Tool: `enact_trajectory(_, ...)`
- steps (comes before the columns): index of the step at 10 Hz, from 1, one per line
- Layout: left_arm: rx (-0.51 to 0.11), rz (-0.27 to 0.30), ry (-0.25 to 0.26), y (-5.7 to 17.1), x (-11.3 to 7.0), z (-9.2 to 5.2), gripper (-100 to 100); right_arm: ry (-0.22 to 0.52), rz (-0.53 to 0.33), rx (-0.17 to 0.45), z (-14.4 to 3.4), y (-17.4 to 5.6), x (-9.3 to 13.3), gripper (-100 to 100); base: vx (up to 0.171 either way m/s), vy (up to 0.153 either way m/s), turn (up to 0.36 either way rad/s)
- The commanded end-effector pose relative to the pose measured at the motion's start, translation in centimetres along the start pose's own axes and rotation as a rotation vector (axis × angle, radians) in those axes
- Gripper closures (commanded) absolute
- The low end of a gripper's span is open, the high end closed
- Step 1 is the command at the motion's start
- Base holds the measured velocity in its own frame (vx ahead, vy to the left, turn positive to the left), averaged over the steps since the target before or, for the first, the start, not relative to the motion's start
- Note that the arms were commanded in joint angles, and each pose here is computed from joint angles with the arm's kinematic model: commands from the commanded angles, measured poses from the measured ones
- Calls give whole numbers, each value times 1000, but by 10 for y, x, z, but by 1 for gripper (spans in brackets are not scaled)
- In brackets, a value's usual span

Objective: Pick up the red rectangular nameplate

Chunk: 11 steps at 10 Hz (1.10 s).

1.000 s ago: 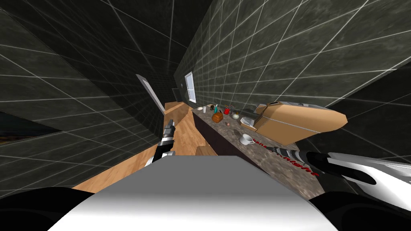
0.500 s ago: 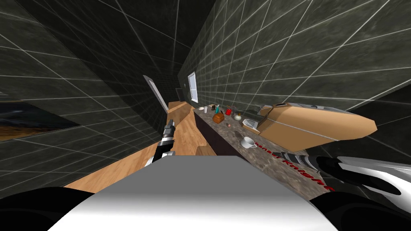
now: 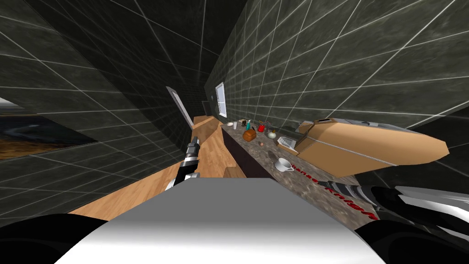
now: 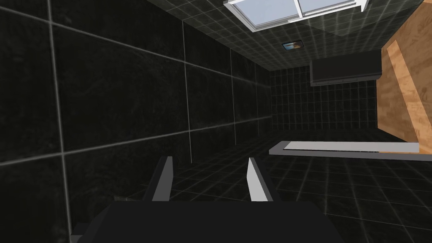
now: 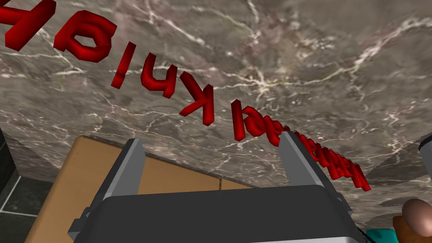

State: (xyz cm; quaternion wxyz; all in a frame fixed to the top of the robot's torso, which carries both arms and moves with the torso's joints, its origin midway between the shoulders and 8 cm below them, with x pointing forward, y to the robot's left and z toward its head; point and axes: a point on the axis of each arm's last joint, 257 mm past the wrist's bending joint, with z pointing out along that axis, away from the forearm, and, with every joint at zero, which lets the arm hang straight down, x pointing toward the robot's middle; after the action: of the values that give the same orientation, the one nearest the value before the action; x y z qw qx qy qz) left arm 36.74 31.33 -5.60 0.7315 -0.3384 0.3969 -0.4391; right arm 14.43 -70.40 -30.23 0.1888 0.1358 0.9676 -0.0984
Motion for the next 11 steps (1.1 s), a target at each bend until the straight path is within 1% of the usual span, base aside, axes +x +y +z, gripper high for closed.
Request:
enact_trajectory(1,0,0,0,0,0,0,0,15,3,3,-2,-1,7,-100,19,-39,12)
enact_trajectory(2,0,0,0,0,0,0,0,41,10,6,-2,-3,21,-100,13,-27,26)
enact_trajectory(3,0,0,0,0,0,0,0,28,6,5,-2,-2,14,-100,6,-13,8)
enact_trajectory(4,0,0,0,0,0,0,0,30,7,5,-2,-3,15,0,0,0,0)
enact_trajectory(5,0,0,0,0,0,0,0,30,16,10,1,-5,26,-100,19,-8,77)
enact_trajectory(8,0,0,0,0,0,0,0,33,34,17,6,-9,49,-100,48,-23,77)
enact_trajectory(9,0,0,0,0,0,0,0,32,30,14,6,-8,44,-100,0,0,0)
enact_trajectory(10,0,0,0,0,0,0,0,33,30,15,6,-9,45,100,0,0,0)
enact_trajectory(11,0,0,0,0,0,0,0,33,30,11,6,-7,45,100,0,0,0)
